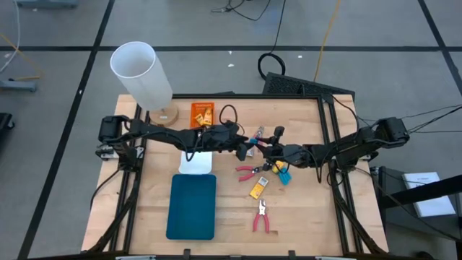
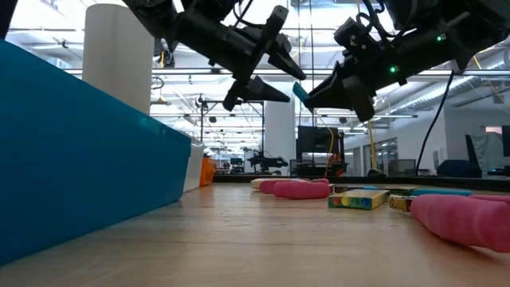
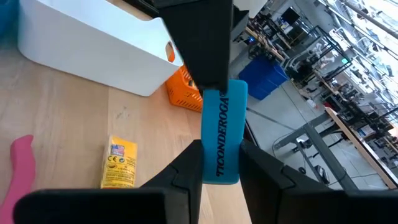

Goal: Pick & Place School Supplies
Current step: Put the blue eraser into the white bin

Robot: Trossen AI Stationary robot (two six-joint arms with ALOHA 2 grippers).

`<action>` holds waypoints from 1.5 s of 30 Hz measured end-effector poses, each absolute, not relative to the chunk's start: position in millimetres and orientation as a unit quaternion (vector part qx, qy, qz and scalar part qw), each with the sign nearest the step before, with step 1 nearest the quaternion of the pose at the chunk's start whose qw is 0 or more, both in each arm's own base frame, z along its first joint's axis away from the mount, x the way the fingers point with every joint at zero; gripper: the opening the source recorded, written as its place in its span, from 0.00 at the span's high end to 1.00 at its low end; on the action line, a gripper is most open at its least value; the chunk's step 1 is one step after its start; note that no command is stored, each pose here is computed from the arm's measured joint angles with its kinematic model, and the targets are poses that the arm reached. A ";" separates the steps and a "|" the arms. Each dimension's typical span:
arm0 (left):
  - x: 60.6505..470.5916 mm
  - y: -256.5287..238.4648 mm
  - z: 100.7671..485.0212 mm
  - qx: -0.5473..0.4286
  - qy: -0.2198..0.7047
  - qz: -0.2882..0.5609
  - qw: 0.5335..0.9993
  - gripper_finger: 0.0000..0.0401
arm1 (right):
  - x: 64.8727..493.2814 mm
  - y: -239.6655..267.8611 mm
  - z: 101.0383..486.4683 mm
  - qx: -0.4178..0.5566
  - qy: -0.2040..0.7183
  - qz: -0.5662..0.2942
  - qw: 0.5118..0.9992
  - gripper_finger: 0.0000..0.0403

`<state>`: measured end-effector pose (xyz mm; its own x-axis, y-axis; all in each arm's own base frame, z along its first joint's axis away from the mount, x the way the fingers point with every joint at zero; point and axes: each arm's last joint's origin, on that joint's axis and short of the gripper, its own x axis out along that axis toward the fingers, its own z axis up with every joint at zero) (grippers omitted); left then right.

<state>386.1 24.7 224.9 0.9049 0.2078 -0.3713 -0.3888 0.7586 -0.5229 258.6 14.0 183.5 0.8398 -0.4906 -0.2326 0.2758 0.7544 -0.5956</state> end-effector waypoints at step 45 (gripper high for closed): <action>392.8 43.0 217.0 -0.298 0.132 0.137 0.935 0.92 | 258.2 13.7 183.1 -0.206 0.177 -0.225 0.936 0.70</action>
<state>392.8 43.0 217.0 0.9279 0.1770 -0.3282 -0.3342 0.7850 -0.5216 258.2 13.7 183.1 0.8362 -0.4938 -0.2387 0.3479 0.8140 -0.4652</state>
